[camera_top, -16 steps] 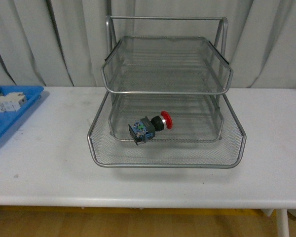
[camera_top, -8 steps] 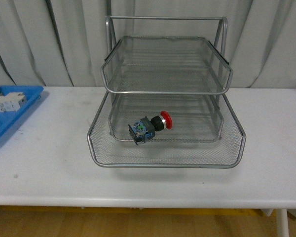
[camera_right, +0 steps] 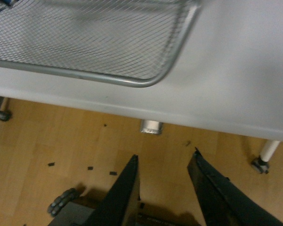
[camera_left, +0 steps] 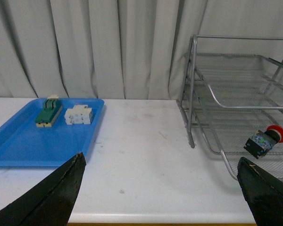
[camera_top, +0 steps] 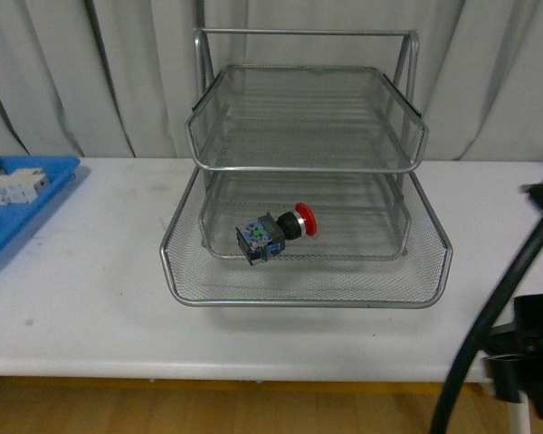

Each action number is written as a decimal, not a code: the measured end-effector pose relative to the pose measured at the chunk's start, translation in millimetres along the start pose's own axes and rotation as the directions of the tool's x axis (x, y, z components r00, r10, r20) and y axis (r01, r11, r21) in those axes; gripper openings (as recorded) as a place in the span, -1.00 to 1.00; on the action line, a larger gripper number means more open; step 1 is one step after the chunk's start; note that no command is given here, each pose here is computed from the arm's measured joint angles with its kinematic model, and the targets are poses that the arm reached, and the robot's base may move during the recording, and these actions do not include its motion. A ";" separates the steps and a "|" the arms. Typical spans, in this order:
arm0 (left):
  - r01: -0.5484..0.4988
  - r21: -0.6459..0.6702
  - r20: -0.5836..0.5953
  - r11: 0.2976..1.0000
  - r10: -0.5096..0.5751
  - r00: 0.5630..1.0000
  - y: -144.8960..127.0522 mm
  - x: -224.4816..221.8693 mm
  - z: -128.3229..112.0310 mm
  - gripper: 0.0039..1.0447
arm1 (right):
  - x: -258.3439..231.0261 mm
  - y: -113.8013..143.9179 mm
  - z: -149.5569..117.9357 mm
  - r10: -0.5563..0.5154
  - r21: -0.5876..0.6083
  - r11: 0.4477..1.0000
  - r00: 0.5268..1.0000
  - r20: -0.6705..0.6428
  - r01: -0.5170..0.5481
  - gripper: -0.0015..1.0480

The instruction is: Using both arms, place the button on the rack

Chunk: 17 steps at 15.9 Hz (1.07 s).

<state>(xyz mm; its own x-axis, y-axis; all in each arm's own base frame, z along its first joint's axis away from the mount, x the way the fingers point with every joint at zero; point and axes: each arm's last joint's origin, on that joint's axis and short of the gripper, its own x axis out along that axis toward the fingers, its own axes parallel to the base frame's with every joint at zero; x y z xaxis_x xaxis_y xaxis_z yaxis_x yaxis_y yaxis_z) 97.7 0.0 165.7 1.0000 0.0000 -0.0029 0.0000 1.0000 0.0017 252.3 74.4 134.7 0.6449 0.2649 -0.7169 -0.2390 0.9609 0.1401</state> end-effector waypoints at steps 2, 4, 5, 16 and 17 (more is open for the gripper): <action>0.000 0.000 0.000 1.000 0.000 1.000 0.0 0.0 0.0 0.88 | 20.9 18.3 1.4 0.021 0.017 1.000 0.999 -0.036 -0.021 -0.68; 0.000 0.000 0.000 1.000 0.000 1.000 0.0 0.0 0.0 0.88 | 43.9 39.2 4.6 0.032 0.034 0.999 0.997 -0.070 -0.029 -0.96; 0.000 0.000 0.000 1.000 0.000 1.000 0.0 0.0 0.0 0.88 | 53.1 47.2 5.6 0.035 0.038 0.999 0.996 -0.083 -0.032 -0.96; 0.000 0.000 0.000 1.000 0.000 1.000 0.0 0.0 0.0 0.88 | 160.6 97.1 89.7 -0.112 -0.028 0.993 0.992 0.051 0.113 -0.97; 0.000 0.000 0.000 1.000 0.000 1.000 0.0 0.0 0.0 0.88 | 170.0 94.7 101.6 -0.130 -0.029 0.991 0.988 0.081 0.132 -0.97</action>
<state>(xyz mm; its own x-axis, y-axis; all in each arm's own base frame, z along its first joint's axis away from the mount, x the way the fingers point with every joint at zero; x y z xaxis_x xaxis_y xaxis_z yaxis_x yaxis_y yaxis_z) 97.7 0.0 165.7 1.0000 0.0000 -0.0025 0.0000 1.0000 0.0013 413.1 218.7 95.5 0.7273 0.1438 -0.6711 -0.1723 0.9847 0.0242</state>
